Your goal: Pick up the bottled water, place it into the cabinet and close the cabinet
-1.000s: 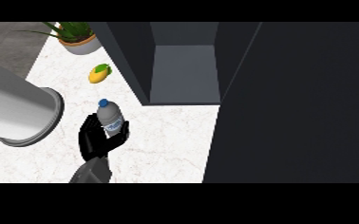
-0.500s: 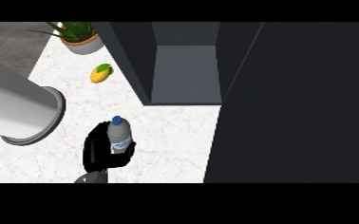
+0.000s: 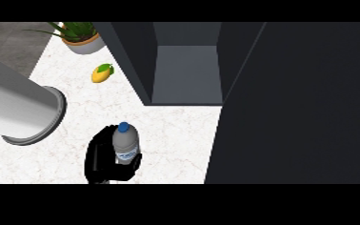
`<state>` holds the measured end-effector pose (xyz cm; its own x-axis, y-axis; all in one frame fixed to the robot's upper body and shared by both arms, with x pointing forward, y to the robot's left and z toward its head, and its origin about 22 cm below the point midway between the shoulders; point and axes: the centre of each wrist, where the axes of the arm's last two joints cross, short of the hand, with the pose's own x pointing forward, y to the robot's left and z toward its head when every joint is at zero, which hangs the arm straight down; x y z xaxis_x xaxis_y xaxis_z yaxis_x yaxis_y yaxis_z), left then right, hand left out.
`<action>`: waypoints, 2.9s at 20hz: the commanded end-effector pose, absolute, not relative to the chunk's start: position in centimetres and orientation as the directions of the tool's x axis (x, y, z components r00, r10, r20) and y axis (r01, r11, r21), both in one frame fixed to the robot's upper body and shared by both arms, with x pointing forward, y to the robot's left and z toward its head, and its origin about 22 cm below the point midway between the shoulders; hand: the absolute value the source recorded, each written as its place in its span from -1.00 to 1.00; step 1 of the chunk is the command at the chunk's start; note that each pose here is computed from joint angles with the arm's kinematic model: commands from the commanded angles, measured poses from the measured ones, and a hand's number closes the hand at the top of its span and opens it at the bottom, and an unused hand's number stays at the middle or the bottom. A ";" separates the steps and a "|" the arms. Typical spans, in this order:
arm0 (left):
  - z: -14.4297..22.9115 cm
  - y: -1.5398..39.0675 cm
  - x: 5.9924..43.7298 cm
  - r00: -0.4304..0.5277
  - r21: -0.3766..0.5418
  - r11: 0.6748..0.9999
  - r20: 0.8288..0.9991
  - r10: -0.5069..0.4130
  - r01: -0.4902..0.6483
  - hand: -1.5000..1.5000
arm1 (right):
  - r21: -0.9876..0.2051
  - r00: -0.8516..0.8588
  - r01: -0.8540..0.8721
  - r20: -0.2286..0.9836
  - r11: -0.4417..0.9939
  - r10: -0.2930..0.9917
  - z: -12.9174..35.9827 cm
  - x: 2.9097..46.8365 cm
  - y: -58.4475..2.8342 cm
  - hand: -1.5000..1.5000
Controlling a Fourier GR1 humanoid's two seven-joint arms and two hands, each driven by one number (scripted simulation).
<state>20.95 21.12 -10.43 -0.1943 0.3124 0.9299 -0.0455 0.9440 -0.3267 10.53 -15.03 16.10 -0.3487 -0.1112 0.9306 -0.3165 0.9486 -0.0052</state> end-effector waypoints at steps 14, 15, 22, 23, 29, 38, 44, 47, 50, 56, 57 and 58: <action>0.3 13.5 23.5 -0.239 -0.286 0.958 0.929 0.281 0.014 1.00 | -0.027 -0.420 -0.284 0.902 0.958 -0.099 17.4 8.9 -16.1 -1.00; 1.7 13.4 25.1 -0.259 -0.279 0.960 0.927 0.271 0.005 1.00 | -0.006 -0.385 -0.300 0.916 0.954 -0.115 17.8 8.1 -16.5 -1.00; 4.4 10.6 27.8 -0.263 -0.249 0.969 0.933 0.243 0.014 1.00 | -0.017 -0.384 -0.290 0.918 0.957 -0.100 17.4 9.0 -16.4 -1.00; 3.8 10.3 27.5 -0.264 -0.249 0.968 0.933 0.246 0.023 1.00 | -0.030 -0.400 -0.308 0.911 0.951 -0.101 17.7 9.6 -15.2 -1.00; 5.9 8.6 30.9 -0.294 -0.201 0.979 0.938 0.183 -0.031 1.00 | -0.016 -0.405 -0.305 0.907 0.952 -0.115 18.5 8.6 -16.1 -1.00; 7.6 7.9 35.6 -0.283 -0.103 0.991 0.956 0.073 -0.090 1.00 | -0.008 -0.390 -0.294 0.914 0.956 -0.112 17.2 8.1 -16.5 -1.00; 6.6 9.4 38.5 -0.222 -0.006 0.992 0.975 -0.023 -0.128 1.00 | -0.013 -0.408 -0.316 0.905 0.949 -0.123 18.0 8.6 -17.2 -1.00; 5.8 8.4 39.6 -0.215 0.005 0.984 0.976 -0.044 -0.177 1.00 | -0.014 -0.403 -0.301 0.908 0.953 -0.114 16.4 9.3 -16.0 -1.00; 5.9 8.8 40.7 -0.190 0.056 0.979 0.977 -0.094 -0.196 1.00 | 0.018 -0.398 -0.328 0.904 0.945 -0.156 16.0 8.6 -15.2 -1.00; 5.3 9.8 42.2 -0.172 0.180 0.949 0.958 -0.229 -0.259 1.00 | -0.003 -0.403 -0.321 0.905 0.947 -0.133 15.9 9.1 -16.4 -1.00; 3.7 9.1 41.4 -0.156 0.221 0.939 0.951 -0.267 -0.262 1.00 | 0.006 -0.401 -0.315 0.905 0.949 -0.139 16.2 9.5 -15.7 -1.00; 4.3 9.1 41.9 -0.125 0.228 0.932 0.954 -0.271 -0.281 1.00 | 0.013 -0.397 -0.326 0.906 0.945 -0.149 17.5 7.7 -16.8 -1.00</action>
